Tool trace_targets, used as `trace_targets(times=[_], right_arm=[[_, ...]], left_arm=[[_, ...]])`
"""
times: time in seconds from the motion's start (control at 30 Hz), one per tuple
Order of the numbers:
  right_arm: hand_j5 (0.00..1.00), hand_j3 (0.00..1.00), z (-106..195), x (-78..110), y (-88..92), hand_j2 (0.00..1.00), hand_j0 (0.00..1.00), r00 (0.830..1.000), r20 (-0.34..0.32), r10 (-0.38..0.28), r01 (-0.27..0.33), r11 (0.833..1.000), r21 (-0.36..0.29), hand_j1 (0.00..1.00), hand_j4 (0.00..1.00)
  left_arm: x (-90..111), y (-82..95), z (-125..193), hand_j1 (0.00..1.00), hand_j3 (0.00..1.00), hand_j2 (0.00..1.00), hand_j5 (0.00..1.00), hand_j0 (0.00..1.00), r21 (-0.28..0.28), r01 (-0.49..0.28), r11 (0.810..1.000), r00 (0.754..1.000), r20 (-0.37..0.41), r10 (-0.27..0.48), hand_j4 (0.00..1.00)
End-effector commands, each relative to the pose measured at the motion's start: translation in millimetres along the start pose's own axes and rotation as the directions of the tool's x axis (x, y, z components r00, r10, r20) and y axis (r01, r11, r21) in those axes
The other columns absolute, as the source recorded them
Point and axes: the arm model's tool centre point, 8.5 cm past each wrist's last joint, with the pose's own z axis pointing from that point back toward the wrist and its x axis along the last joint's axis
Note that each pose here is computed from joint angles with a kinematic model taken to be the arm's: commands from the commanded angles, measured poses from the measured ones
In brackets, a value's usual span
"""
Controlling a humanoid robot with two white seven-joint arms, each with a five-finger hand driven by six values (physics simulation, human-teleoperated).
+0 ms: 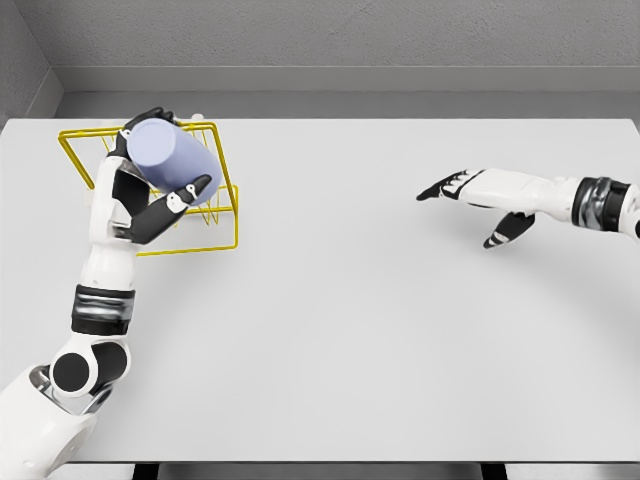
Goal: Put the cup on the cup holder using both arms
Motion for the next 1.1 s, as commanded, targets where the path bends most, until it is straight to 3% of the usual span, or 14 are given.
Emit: trace_targets(times=[0.0,0.6,0.77,0.87,1.0,1.07], right_arm=[[1.00,1.00,0.0,0.2,0.1,1.00,1.00,1.000,0.001,-0.005,0.005,1.000,-0.003,1.00,1.00],[1.00,1.00,-3.8,2.5,1.2,1.00,1.00,1.000,0.009,-0.007,0.007,1.000,-0.002,1.00,1.00],[1.00,1.00,-3.8,2.5,1.2,1.00,1.00,1.000,0.009,-0.007,0.007,1.000,-0.002,1.00,1.00],[1.00,1.00,-5.6,3.6,1.2,1.00,1.00,1.000,0.014,-0.008,0.008,1.000,-0.003,1.00,1.00],[1.00,1.00,-6.8,4.2,1.9,1.00,1.00,1.000,0.016,-0.008,0.008,1.000,-0.001,1.00,1.00],[1.00,1.00,-6.8,4.2,1.9,1.00,1.00,1.000,0.016,-0.008,0.008,1.000,-0.001,1.00,1.00]], left_arm=[[0.3,0.1,-0.1,1.00,1.00,1.00,1.00,1.00,0.000,0.004,1.000,1.000,0.002,-0.004,1.00],[4.9,8.4,-2.9,1.00,1.00,1.00,1.00,1.00,0.022,0.012,1.000,1.000,0.024,-0.012,1.00],[18.5,33.1,10.1,1.00,1.00,1.00,1.00,1.00,0.072,-0.009,0.997,0.991,0.133,-0.001,1.00],[19.3,55.4,23.6,1.00,1.00,1.00,1.00,1.00,0.108,0.043,0.993,0.993,0.105,-0.055,1.00],[20.6,77.4,39.7,1.00,1.00,1.00,1.00,1.00,0.060,0.137,0.989,0.989,0.044,-0.139,1.00],[19.7,77.6,42.7,1.00,1.00,1.00,1.00,1.00,0.048,0.148,0.988,0.988,0.036,-0.149,1.00]])
